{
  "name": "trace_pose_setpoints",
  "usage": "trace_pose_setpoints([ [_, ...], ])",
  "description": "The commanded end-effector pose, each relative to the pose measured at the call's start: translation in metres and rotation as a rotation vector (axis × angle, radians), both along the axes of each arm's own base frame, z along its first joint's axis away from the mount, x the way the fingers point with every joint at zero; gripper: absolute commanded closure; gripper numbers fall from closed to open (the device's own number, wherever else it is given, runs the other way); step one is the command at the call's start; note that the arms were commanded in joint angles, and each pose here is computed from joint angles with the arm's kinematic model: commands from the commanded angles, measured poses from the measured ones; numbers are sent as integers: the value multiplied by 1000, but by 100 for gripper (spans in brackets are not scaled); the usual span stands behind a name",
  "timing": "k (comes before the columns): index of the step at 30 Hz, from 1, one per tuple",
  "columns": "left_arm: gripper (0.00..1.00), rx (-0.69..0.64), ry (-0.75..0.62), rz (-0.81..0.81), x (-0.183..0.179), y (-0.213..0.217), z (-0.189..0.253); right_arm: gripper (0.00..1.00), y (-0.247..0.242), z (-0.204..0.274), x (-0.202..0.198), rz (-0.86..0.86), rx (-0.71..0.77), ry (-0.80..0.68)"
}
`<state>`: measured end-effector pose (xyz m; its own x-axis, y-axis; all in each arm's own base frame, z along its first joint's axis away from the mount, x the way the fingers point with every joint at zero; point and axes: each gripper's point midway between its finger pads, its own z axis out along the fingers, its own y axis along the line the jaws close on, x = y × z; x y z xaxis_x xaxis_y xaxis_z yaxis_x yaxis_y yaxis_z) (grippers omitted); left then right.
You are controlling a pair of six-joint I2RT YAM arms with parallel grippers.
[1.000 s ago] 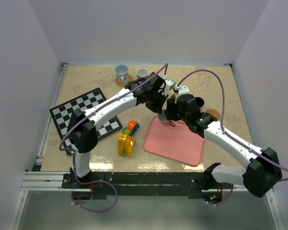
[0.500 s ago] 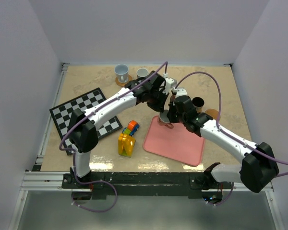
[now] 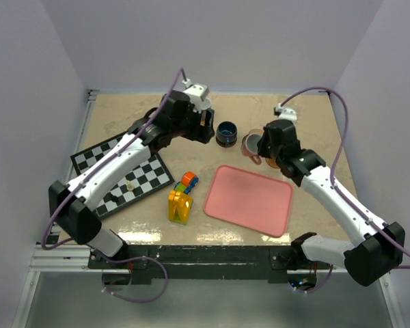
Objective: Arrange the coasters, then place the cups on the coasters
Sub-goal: Pick up the cup from the tray, then place the cup on the coaster.
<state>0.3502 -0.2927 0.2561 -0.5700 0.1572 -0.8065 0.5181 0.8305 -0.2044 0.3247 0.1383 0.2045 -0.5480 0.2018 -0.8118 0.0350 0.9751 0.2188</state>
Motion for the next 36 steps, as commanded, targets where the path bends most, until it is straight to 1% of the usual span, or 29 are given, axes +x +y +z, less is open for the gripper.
trace_pose_setpoints([
  [1,20,-128,-192,181,27,41,56,100,-49,71,32,-168,59,-158],
  [4,18,-145,-237,263,40,67,67,100,-92,94,41,-270,38,-203],
  [8,16,-174,-260,329,50,90,72,100,-151,99,46,-397,18,-224],
  [12,16,-186,-257,346,58,104,69,100,-204,81,46,-516,26,-212],
  [15,16,-184,-246,372,62,116,64,100,-230,58,41,-588,49,-186],
  [21,16,-180,-230,404,64,131,52,100,-243,18,42,-635,55,-127],
  [30,16,-195,-218,450,63,145,44,100,-250,-38,44,-687,54,-7],
  [36,16,-193,-228,471,64,151,44,100,-257,-62,44,-719,20,52],
])
